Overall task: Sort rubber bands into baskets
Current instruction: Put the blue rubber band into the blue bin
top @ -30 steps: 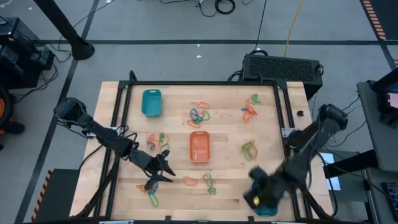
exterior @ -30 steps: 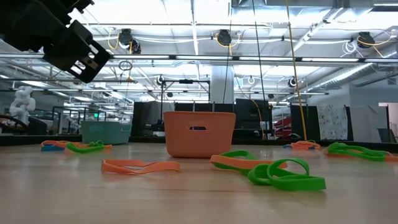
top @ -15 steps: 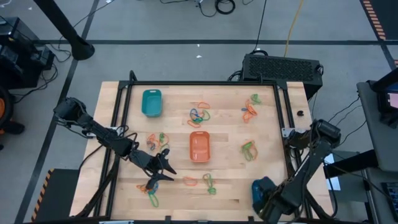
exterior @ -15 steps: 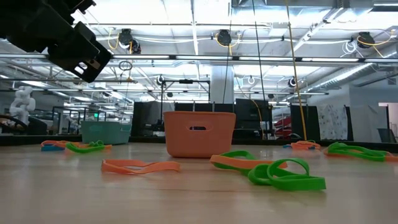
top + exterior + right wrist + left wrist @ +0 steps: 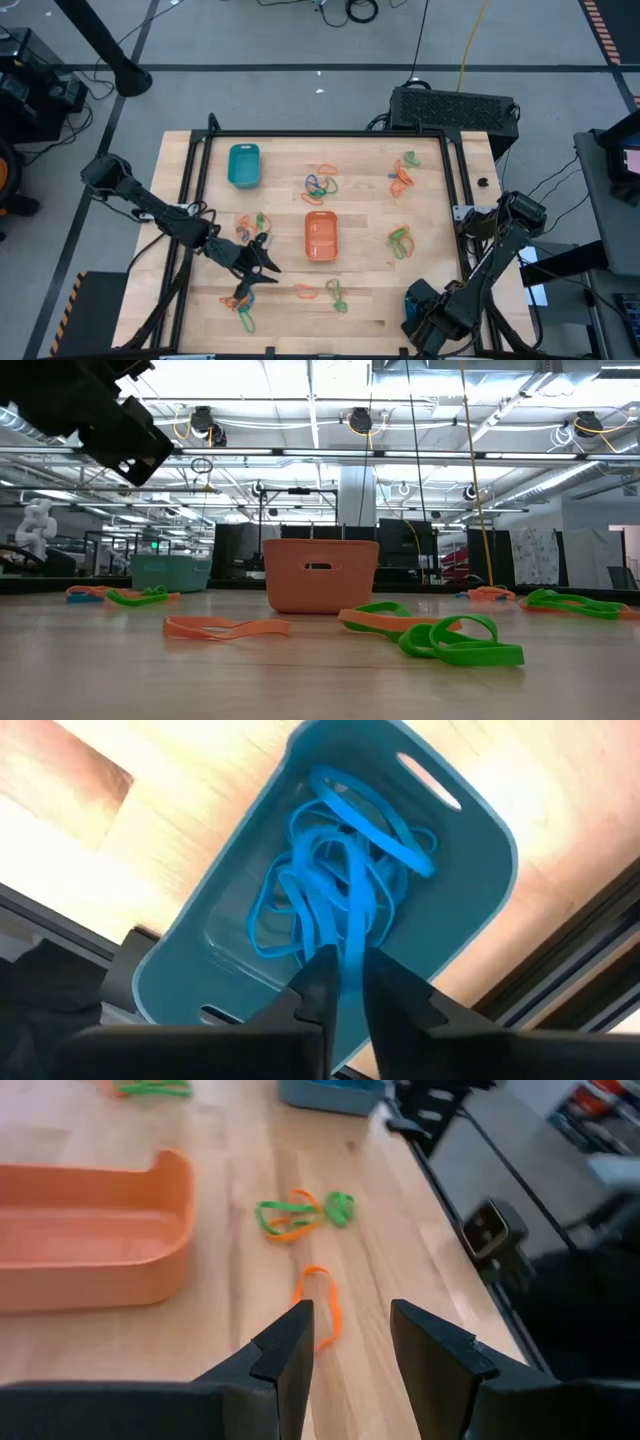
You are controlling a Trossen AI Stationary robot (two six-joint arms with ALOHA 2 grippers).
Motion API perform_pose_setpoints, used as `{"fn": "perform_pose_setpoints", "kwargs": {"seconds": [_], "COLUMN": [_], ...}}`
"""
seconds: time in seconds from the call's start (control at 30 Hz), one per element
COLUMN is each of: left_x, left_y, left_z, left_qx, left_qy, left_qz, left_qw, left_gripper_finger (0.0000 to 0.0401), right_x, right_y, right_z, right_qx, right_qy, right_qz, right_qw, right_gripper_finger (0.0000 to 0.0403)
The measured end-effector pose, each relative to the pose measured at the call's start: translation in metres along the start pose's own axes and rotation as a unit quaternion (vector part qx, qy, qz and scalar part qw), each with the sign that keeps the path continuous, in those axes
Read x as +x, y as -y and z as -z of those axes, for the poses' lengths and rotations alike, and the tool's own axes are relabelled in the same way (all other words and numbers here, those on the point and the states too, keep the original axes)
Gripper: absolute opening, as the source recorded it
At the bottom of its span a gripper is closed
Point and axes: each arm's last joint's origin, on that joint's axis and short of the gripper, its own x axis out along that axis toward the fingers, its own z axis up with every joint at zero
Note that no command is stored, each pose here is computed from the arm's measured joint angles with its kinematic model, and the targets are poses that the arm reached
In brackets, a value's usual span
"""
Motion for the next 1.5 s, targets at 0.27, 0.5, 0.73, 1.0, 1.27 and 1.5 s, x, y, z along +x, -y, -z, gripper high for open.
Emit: {"fn": "perform_pose_setpoints", "kwargs": {"seconds": [0.27, 0.5, 0.73, 1.0, 1.27, 1.5], "left_x": [-0.012, -0.011, -0.01, -0.017, -0.022, -0.03], "left_y": [0.003, -0.012, -0.041, -0.072, -0.043, 0.005], "left_z": [-0.008, -0.013, -0.021, -0.026, -0.044, -0.034], "left_qx": [0.023, 0.074, 0.052, -0.067, -0.13, -0.239], "left_qy": [0.033, 0.043, 0.025, -0.086, -0.121, -0.197], "left_qz": [-0.075, -0.14, -0.13, -0.143, -0.103, -0.07], "left_qw": [0.996, 0.986, 0.99, 0.984, 0.979, 0.948], "left_gripper_finger": [0.0139, 0.0138, 0.0138, 0.0138, 0.0138, 0.0138], "right_x": [0.0, -0.005, -0.046, -0.078, -0.057, -0.03], "right_y": [0.001, 0.012, 0.03, 0.035, 0.018, 0.01], "right_z": [-0.002, -0.016, -0.038, -0.075, -0.146, -0.192], "right_qx": [-0.051, -0.101, -0.136, -0.227, -0.385, -0.475], "right_qy": [0.002, 0.035, 0.19, 0.397, 0.404, 0.494], "right_qz": [0.007, 0.061, -0.016, -0.029, -0.129, -0.327], "right_qw": [0.999, 0.992, 0.972, 0.889, 0.82, 0.651], "right_gripper_finger": [0.0101, 0.0133, 0.0135, 0.0135, 0.0135, 0.0135]}}
